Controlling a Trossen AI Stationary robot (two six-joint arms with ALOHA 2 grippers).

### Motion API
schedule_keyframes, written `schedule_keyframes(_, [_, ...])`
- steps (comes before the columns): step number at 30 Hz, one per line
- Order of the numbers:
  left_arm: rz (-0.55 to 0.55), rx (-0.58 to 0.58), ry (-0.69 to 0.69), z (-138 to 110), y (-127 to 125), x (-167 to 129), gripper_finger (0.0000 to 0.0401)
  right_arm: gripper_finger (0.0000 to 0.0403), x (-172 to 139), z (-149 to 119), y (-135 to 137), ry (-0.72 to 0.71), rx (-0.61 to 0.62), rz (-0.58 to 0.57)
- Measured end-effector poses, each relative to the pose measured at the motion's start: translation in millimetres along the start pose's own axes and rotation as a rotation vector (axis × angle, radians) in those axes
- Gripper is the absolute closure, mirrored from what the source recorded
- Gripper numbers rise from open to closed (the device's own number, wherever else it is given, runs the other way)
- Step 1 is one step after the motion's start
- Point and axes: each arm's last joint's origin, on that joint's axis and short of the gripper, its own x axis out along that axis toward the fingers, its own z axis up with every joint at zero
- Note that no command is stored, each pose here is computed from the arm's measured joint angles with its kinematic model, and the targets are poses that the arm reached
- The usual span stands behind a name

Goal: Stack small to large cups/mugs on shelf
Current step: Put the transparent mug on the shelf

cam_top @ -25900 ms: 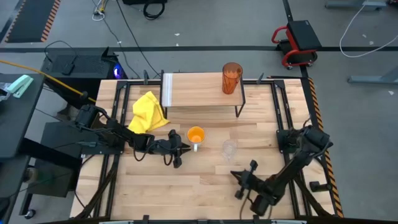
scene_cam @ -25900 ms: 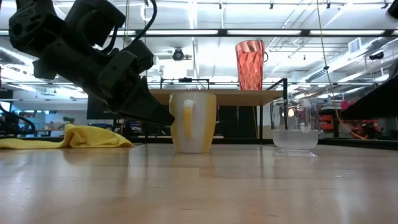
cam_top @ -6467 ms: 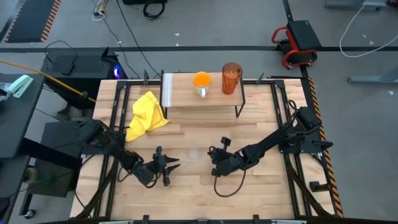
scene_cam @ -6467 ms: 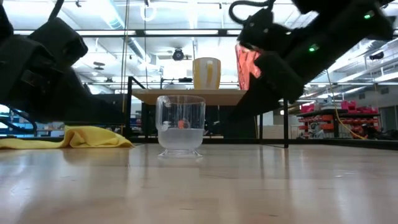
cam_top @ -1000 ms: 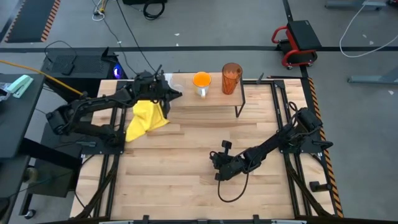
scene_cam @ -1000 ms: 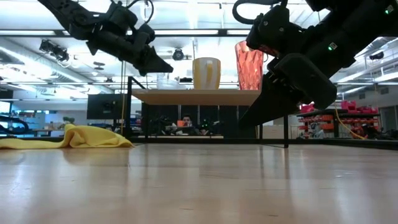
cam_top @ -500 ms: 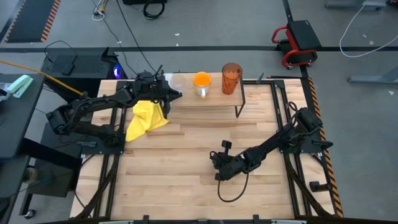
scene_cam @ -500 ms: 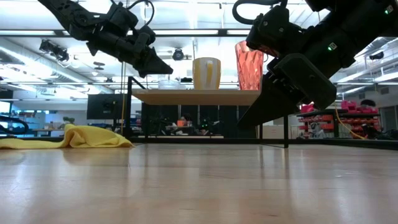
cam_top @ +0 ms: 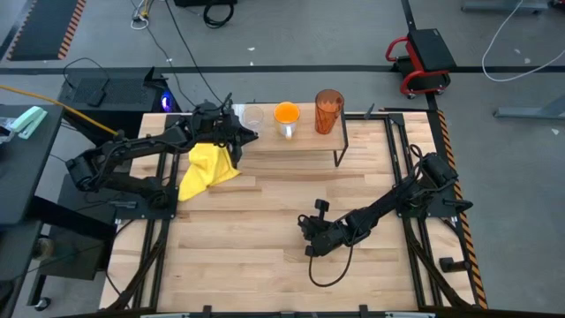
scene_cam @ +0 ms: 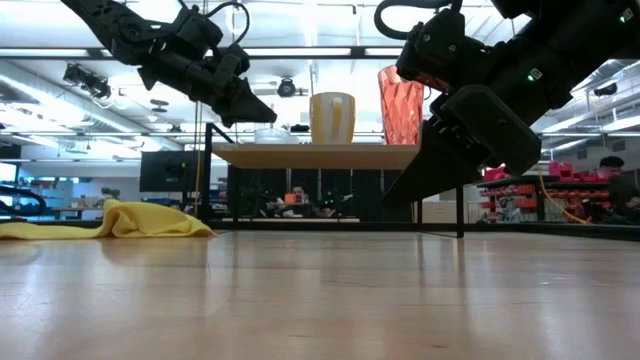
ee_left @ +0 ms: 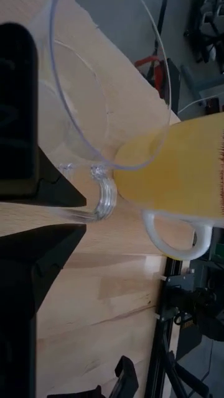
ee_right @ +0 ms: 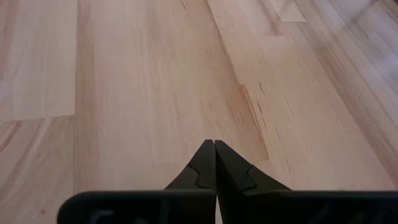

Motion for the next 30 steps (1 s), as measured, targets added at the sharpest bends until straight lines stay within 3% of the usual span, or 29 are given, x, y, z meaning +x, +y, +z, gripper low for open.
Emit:
schedule_keyframes(14, [0.000, -0.008, -0.003, 8.8, -7.5, -21.7, 0.0340, 0.0401, 0.0, -0.2, -0.1, 0.002, 0.007, 0.000])
schedule_keyframes(18, [-0.007, -0.072, 0.001, 12.4, -13.4, -33.1, 0.0338, 0.0401, 0.0, -0.2, -0.1, 0.002, 0.007, -0.001])
schedule_keyframes(26, [-0.058, -0.054, -0.017, 19.4, -31.5, -45.1, 0.0347, 0.0401, 0.0, -0.2, -0.1, 0.001, 0.007, -0.001])
schedule_keyframes(30, [0.022, -0.041, -0.010, 19.3, -32.8, -43.0, 0.0348, 0.0401, 0.0, -0.2, -0.1, 0.001, 0.007, -0.001])
